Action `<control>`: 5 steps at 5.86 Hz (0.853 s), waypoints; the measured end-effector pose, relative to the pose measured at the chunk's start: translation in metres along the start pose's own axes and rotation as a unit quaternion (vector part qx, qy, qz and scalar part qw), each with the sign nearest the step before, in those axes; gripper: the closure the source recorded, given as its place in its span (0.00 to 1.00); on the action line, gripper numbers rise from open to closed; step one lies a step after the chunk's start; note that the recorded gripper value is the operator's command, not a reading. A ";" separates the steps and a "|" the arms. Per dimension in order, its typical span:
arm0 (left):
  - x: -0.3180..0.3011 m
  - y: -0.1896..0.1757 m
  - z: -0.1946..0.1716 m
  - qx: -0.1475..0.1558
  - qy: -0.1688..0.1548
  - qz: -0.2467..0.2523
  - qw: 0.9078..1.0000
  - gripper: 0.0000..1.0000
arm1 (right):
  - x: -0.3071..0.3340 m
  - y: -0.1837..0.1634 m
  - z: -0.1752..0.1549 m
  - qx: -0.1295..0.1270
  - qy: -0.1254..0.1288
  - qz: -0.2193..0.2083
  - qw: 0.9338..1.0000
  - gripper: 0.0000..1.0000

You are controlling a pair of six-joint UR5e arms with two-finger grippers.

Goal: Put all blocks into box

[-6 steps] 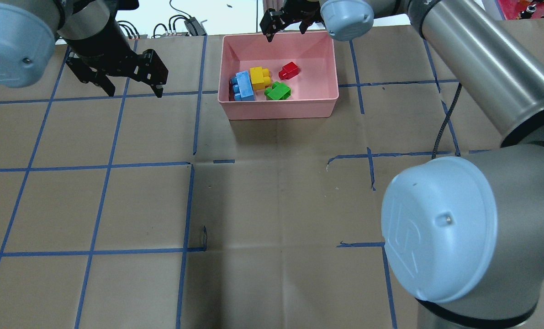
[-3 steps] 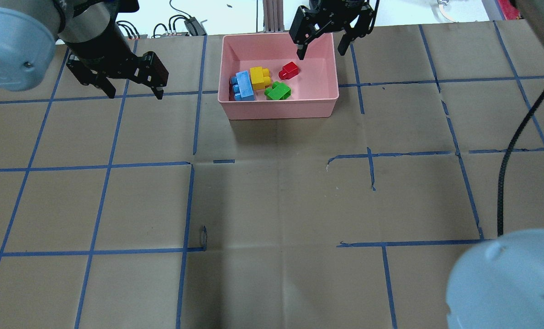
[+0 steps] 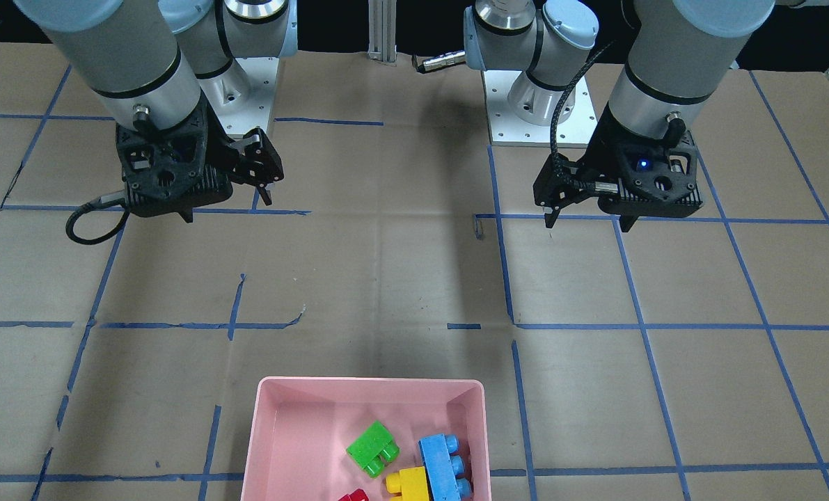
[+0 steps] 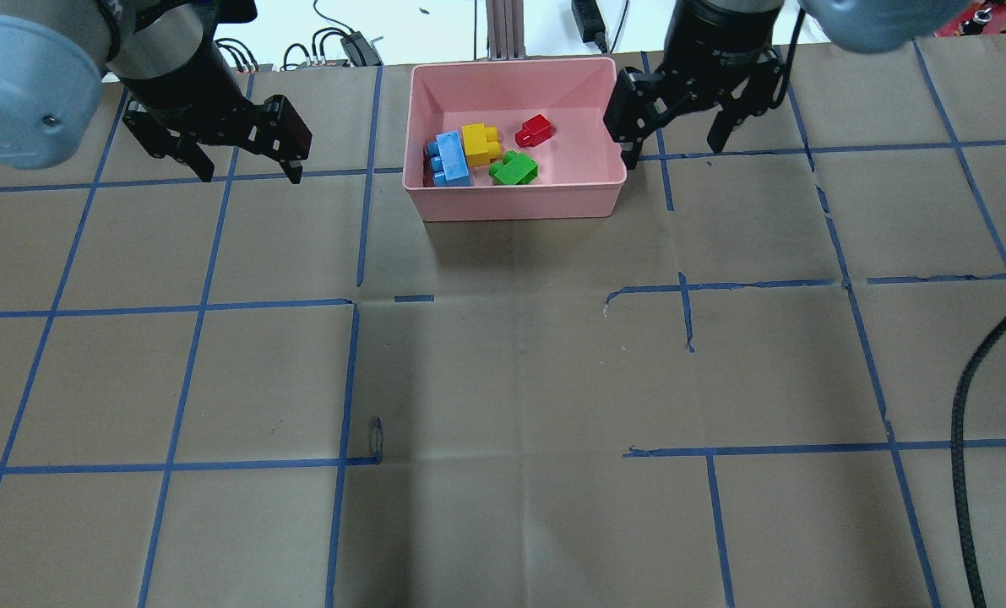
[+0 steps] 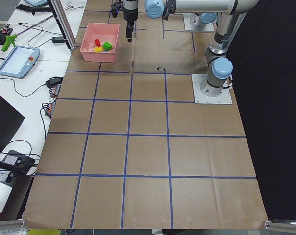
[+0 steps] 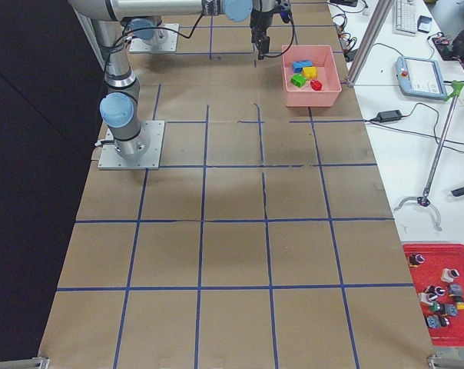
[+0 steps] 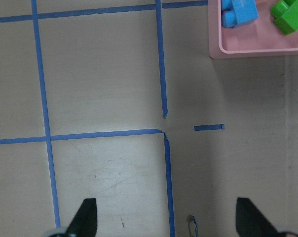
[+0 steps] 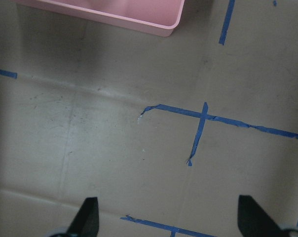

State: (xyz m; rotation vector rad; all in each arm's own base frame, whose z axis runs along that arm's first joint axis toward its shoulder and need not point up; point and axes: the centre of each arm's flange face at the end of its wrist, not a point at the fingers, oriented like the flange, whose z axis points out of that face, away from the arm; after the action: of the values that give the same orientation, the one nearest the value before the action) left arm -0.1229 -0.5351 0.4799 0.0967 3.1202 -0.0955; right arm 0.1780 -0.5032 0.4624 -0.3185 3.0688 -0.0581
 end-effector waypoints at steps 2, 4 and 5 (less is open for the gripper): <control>0.000 0.001 -0.001 0.001 0.002 -0.002 1.000 0.01 | 0.001 0.030 0.006 0.018 0.009 0.015 1.000 0.00; 0.000 0.001 -0.002 0.002 0.005 -0.005 1.000 0.01 | 0.003 0.037 0.004 0.021 0.009 0.027 0.999 0.00; 0.001 0.001 -0.002 0.002 0.009 -0.006 1.000 0.01 | 0.004 0.037 0.005 0.020 0.007 0.045 0.999 0.00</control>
State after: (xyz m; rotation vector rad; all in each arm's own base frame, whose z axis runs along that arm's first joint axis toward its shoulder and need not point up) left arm -0.1239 -0.5344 0.4817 0.0799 3.1387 -0.1027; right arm 0.1664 -0.4683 0.4557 -0.1787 3.0866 -0.1192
